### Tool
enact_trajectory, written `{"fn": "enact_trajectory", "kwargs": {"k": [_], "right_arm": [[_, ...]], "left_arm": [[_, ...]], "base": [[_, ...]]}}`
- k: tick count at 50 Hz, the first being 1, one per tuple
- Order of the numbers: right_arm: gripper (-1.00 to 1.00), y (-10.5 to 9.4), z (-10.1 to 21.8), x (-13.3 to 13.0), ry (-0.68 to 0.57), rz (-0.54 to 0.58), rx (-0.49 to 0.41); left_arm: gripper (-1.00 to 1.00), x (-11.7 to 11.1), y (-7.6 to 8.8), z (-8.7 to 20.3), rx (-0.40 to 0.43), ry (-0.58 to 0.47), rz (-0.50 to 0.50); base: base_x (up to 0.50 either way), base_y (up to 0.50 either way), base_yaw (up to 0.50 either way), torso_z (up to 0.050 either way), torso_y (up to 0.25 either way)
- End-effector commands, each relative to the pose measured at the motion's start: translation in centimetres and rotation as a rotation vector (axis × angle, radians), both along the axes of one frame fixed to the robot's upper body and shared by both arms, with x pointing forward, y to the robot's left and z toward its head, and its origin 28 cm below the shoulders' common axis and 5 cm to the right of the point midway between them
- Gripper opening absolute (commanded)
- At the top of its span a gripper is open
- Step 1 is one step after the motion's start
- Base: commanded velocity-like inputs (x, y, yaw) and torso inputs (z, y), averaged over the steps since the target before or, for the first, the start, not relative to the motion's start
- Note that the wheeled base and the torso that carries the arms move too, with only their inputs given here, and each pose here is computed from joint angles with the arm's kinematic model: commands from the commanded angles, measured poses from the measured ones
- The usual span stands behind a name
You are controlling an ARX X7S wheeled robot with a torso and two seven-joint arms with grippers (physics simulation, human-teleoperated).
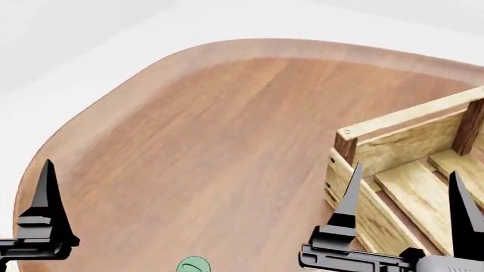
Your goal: Pick up the salad dressing and put it in the tray.
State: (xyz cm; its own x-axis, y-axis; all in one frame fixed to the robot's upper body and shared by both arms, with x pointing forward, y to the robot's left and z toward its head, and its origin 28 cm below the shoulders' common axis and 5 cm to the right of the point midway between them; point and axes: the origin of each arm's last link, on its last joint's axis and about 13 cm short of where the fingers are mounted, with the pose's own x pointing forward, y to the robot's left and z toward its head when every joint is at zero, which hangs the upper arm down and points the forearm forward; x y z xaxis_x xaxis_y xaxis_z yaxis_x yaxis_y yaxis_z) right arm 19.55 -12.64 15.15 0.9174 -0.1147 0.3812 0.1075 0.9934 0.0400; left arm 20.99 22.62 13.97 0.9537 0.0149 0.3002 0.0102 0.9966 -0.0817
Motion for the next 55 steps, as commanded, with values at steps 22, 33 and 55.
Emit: {"fn": "enact_trajectory", "kwargs": {"k": [22,33,55], "right_arm": [[1.0,0.4,-0.9,-0.1,0.081,0.113,-0.05],[1.0,0.8,-1.2,-1.3,0.161,0.314,-0.098],[1.0,1.8,-4.3,-1.3,0.295,0.581,-0.136]], "left_arm": [[1.0,0.1,0.0,0.0,-0.001,0.008,-0.007],[1.0,0.1,0.0,-0.1,-0.001,0.013,-0.008],[1.0,0.1,0.0,-0.3,-0.004,0.02,-0.007]], "base": [[-0.04,0.07,0.23,0.0,0.0],[0.0,0.0,0.0,0.0,0.0],[0.0,0.0,0.0,0.0,0.0]]}}
